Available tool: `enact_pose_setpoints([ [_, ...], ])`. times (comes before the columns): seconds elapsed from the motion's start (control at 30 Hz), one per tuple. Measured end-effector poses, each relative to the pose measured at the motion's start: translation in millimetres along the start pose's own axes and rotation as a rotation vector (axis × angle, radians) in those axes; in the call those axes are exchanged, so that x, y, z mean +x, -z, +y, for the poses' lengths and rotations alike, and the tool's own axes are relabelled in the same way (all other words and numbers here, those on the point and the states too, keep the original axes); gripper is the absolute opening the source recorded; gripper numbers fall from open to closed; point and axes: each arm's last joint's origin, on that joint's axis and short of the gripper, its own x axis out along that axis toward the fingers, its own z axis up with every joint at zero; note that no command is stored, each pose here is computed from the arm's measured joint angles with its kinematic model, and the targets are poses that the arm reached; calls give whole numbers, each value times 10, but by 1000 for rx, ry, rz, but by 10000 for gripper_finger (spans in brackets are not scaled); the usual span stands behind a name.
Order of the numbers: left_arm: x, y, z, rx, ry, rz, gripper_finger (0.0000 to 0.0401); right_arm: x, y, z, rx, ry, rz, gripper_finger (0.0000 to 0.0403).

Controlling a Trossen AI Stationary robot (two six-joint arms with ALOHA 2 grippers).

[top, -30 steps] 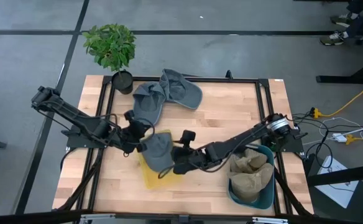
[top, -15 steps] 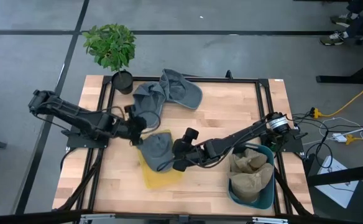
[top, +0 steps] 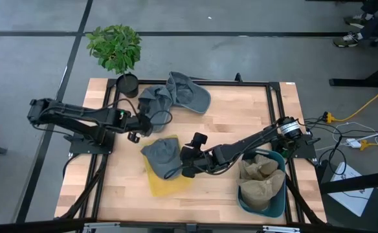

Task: Pick & Place hat
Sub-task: Put the left blue cap into the yellow bin

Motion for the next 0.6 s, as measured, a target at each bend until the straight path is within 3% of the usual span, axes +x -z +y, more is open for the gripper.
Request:
enact_pose_setpoints([
  [0.1, 31, 29, 34, 61, 9, 17, 10, 0, 0, 0, -1, 0, 0, 241],
  [0.23, 105, 113, 57, 90, -11, 147, 34, 0, 0, 0, -4, 0, 0, 241],
  [0.6, 467, 234, 1, 116, 137, 357, 151, 0, 4, 2, -3, -9, 6, 241],
])
